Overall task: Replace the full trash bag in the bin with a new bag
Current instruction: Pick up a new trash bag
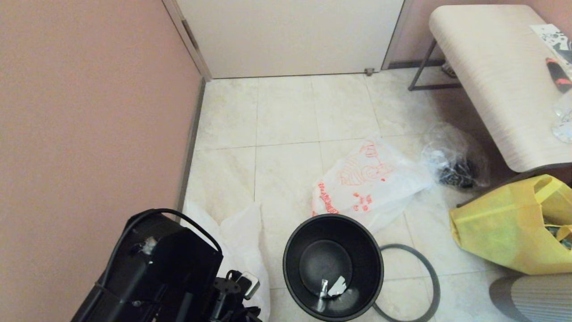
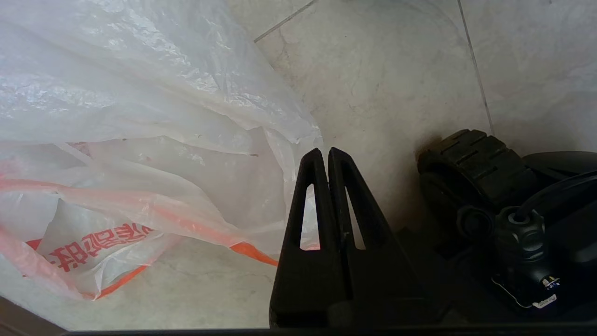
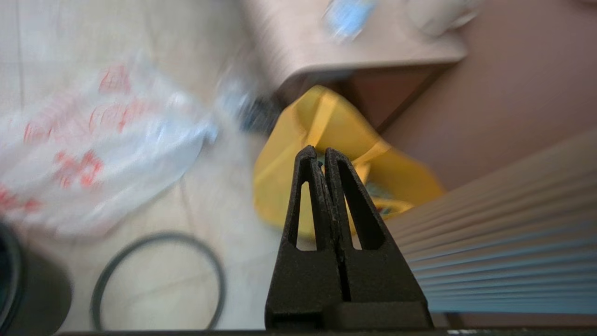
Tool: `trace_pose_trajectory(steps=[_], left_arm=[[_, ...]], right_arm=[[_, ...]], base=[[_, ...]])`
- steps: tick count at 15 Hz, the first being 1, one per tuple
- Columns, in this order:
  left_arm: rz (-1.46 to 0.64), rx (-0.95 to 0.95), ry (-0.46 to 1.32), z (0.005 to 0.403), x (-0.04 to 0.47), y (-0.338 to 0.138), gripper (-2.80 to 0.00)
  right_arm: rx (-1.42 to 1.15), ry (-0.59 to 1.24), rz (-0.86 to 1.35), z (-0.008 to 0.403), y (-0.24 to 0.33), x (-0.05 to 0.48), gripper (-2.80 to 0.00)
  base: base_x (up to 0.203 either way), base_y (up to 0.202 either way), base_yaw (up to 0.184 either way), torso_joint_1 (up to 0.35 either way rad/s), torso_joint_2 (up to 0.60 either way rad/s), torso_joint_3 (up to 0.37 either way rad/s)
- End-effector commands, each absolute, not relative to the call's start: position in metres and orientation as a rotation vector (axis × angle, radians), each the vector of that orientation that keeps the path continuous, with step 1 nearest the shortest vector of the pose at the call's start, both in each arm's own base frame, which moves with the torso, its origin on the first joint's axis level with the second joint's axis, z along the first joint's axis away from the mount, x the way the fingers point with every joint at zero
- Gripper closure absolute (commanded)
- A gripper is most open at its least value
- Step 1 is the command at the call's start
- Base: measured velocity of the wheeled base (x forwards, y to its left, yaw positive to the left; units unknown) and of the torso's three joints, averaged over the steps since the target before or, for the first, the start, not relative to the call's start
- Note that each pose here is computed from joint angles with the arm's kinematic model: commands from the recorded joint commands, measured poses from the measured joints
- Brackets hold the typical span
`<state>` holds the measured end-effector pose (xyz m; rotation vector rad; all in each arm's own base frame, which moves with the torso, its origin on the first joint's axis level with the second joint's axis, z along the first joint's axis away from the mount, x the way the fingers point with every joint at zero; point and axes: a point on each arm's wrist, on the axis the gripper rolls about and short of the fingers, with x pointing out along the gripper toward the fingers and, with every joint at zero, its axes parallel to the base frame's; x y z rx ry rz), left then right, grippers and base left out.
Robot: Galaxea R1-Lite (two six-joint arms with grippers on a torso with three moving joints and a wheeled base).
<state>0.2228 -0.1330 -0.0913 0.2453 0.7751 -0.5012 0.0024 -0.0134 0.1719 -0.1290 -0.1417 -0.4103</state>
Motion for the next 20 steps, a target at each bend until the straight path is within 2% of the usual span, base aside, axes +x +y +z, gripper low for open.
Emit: trace_pose_trajectory(steps=[1, 6, 16, 20], left_arm=[[-0.502, 0.245, 0.769, -0.091, 0.223, -0.133, 0.0], [-0.502, 0.245, 0.767, -0.091, 0.223, -0.133, 0.0], [-0.501, 0.244, 0.764, -0.092, 0.224, -0.134, 0.0], [-0.5, 0.242, 0.763, -0.091, 0.225, -0.134, 0.0]], right_arm=[[-0.098, -0.229, -0.444, 0.171, -0.016, -0.012, 0.0], [-0.149, -0.194, -0.317, 0.168, -0.013, -0.007, 0.0], [-0.151, -0.207, -0.496, 0.17, -0.009, -0.014, 0.0], [-0.152, -0.167, -0.28, 0.145, -0.005, -0.009, 0.0]], base=[[0.0, 0.0, 0.0, 0.0, 0.0, 0.0], [0.0, 0.0, 0.0, 0.0, 0.0, 0.0], [0.0, 0.0, 0.0, 0.0, 0.0, 0.0], [0.0, 0.0, 0.0, 0.0, 0.0, 0.0]])
